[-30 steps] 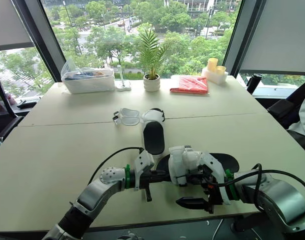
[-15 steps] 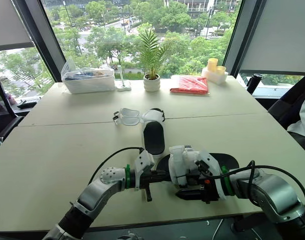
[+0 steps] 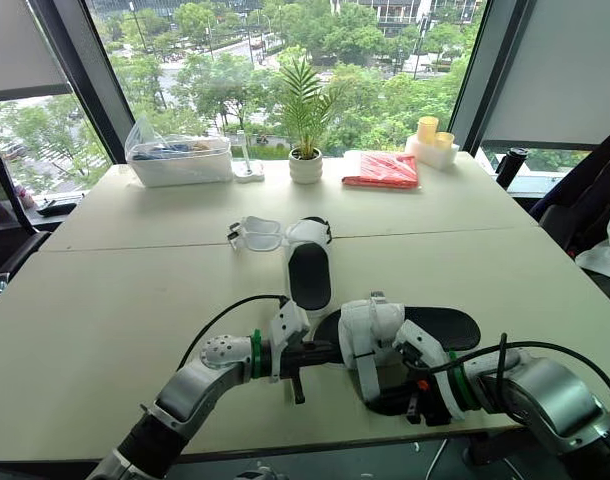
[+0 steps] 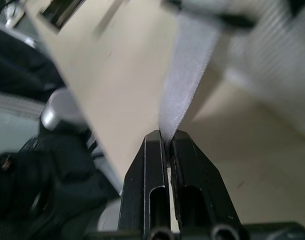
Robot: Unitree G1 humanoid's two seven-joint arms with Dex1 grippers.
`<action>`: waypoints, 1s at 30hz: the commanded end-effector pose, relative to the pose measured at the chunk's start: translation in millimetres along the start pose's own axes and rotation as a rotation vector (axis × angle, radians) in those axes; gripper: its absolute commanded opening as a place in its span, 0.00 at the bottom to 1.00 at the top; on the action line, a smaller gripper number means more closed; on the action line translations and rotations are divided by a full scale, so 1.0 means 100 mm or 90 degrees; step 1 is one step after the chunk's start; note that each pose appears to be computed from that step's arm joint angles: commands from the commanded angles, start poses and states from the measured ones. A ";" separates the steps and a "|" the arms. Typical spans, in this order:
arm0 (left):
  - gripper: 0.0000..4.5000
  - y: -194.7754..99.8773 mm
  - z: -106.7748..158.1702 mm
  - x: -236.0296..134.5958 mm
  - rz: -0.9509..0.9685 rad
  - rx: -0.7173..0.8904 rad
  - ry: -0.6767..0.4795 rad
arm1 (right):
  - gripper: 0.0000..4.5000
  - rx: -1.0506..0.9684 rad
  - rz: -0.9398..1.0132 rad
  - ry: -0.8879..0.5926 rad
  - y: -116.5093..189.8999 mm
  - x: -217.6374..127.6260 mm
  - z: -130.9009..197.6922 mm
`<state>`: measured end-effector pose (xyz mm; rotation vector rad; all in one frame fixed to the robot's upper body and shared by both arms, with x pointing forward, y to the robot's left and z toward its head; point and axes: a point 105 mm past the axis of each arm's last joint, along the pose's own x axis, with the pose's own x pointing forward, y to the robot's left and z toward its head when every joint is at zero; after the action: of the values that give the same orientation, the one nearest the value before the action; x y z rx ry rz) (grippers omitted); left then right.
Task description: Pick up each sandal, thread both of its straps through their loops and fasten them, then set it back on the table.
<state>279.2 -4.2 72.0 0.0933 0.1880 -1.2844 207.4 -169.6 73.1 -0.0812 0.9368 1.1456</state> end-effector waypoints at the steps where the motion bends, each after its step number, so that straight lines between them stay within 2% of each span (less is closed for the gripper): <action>1: 0.00 -0.01 -0.14 -0.01 0.009 -0.018 0.031 | 0.01 0.022 0.069 0.056 0.22 -0.04 -0.16; 10: 0.00 -0.05 -0.16 0.00 0.004 -0.032 0.031 | 0.01 0.002 0.080 0.091 0.28 -0.13 -0.22; 23: 0.00 -0.10 -0.22 0.01 -0.032 -0.042 0.058 | 0.01 -0.150 0.059 0.009 0.49 -0.54 0.47; 30: 0.00 -0.10 -0.21 0.03 -0.046 -0.040 0.064 | 0.01 -0.224 0.012 -0.045 0.37 -0.68 0.92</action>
<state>273.6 -10.0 71.7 0.0994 0.2212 -1.3455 218.9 -159.3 180.9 -0.2937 0.7272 1.3086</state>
